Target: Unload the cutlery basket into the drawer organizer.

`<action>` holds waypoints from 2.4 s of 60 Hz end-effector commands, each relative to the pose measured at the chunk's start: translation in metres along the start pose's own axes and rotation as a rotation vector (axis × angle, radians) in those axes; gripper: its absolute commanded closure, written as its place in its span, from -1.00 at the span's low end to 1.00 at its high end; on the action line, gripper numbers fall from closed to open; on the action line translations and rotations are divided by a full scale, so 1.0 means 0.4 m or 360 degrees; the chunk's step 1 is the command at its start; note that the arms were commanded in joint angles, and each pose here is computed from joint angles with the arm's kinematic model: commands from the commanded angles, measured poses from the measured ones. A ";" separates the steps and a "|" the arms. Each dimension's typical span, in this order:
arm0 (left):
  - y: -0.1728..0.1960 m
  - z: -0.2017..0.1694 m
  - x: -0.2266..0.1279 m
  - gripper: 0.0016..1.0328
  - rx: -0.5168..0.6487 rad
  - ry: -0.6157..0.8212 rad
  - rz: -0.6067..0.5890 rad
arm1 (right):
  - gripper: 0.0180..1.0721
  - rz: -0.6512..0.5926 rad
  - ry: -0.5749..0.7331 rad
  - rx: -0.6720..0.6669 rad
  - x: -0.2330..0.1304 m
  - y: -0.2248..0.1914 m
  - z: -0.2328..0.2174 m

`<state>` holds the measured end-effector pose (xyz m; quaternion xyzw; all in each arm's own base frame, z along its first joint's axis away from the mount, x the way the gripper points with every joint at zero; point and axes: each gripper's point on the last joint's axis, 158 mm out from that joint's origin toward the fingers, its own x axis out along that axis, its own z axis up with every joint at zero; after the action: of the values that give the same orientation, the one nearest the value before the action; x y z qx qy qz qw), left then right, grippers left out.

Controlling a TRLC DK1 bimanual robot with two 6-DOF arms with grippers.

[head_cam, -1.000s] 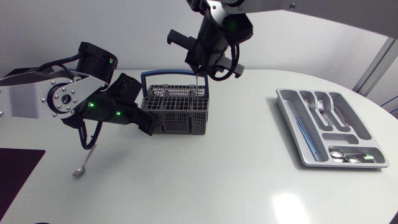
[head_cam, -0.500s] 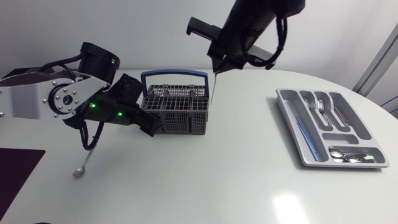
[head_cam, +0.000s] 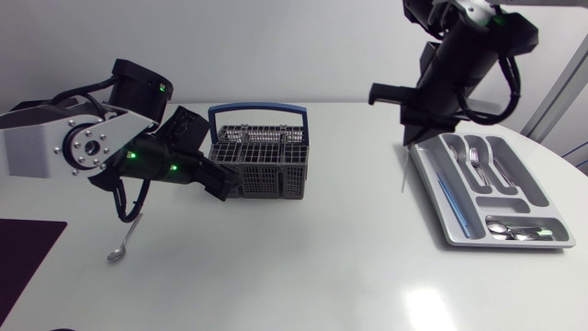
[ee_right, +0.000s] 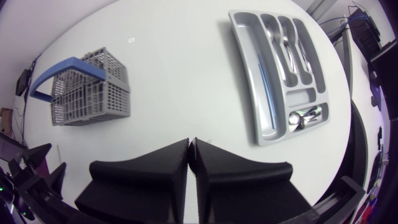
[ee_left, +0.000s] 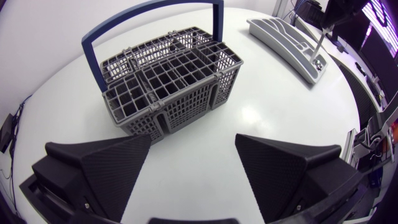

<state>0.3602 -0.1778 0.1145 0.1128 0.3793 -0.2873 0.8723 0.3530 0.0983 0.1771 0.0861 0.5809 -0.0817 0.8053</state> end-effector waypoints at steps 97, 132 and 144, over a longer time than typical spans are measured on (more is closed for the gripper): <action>-0.045 -0.015 -0.039 -0.84 -0.0007 0.0011 -0.0004 | 0.86 -0.0668 0.0152 -0.0255 0.325 -0.786 -0.031; -0.016 -0.036 -0.067 -0.84 -0.0016 -0.0002 0.0046 | -0.91 -0.0421 0.0245 -0.0369 0.337 -0.613 -0.121; 0.007 -0.051 -0.081 -0.84 -0.0039 -0.0010 0.0079 | -0.91 -0.0361 0.0070 -0.0366 0.267 -0.553 -0.081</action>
<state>0.3366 -0.1625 0.1279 0.1099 0.3734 -0.2692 0.8809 0.3071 -0.1215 0.0428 -0.0808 0.6236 -0.1027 0.7707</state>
